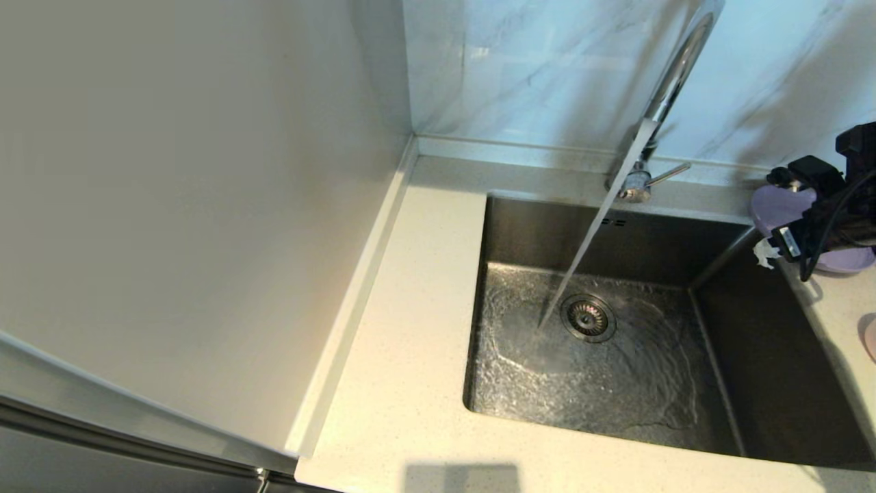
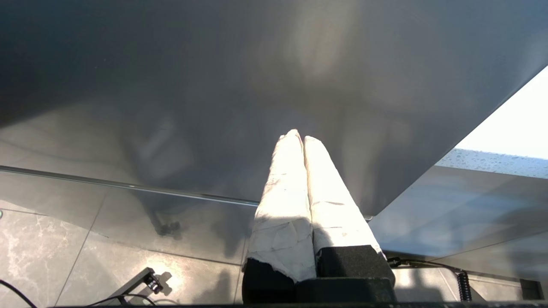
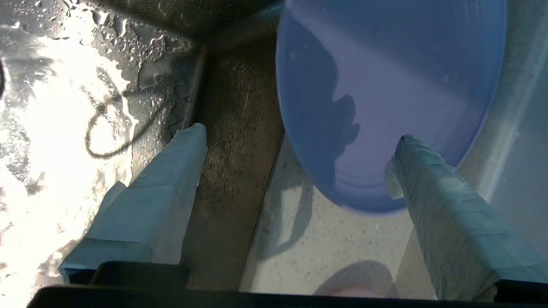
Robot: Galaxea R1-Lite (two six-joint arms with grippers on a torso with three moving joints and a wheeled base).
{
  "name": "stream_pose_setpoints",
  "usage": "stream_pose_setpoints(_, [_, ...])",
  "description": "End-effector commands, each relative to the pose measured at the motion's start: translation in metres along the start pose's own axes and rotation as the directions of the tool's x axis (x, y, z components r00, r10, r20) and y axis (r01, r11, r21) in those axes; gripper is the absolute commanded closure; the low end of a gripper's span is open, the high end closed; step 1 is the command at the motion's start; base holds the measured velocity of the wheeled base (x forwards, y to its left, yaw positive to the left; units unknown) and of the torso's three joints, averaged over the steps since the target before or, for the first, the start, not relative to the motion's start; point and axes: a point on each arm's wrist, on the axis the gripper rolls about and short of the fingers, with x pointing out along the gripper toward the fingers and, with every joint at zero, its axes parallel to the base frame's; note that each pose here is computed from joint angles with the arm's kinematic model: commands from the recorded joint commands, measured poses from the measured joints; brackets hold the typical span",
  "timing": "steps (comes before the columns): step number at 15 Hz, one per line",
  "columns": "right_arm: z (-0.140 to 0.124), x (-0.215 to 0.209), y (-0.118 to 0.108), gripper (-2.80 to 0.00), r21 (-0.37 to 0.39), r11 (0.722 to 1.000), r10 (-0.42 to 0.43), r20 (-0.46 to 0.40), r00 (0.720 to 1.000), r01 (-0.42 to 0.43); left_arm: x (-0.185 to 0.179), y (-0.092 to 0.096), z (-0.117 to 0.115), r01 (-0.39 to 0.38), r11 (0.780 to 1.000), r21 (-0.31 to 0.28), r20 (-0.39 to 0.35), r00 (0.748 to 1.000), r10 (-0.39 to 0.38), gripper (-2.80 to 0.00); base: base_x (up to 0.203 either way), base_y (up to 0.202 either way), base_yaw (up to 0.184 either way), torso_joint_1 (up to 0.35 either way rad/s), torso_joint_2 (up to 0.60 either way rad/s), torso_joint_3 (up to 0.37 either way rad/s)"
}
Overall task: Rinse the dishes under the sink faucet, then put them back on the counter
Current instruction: Pick up the plate
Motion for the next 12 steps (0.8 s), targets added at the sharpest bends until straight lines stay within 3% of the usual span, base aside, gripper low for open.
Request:
stream_pose_setpoints(1, [0.001, 0.019, 0.003, -2.80, -0.005, 1.000, 0.004, -0.011, 1.000, -0.004, 0.000, 0.000, 0.000, 0.000, 1.000, 0.000, 0.000, 1.000, 0.000, 0.00, 0.000, 0.000, 0.000, 0.000, 0.00, 0.000])
stream_pose_setpoints(8, [0.013, 0.043, 0.005, -2.80, -0.050, 0.998, -0.036, 0.069, 0.997, 0.039, 0.000, 0.000, 0.000, 0.000, 1.000, 0.000, 0.000, 1.000, 0.000, 0.00, 0.000, 0.000, 0.000, 0.000, 0.00, 0.000])
stream_pose_setpoints(9, [0.013, 0.045, 0.006, 0.00, -0.052, 0.998, -0.037, 0.070, 0.997, 0.041, 0.000, 0.000, 0.000, 0.000, 1.000, 0.000, 0.000, 1.000, 0.000, 0.00, 0.000, 0.000, 0.000, 0.000, 0.00, 0.000])
stream_pose_setpoints(12, [0.014, 0.051, 0.006, 0.00, -0.068, 0.997, -0.042, 0.072, 0.997, 0.047, 0.000, 0.000, 0.000, 0.000, 1.000, 0.000, 0.000, 1.000, 0.000, 0.00, 0.000, 0.000, 0.000, 0.000, 0.00, 0.000])
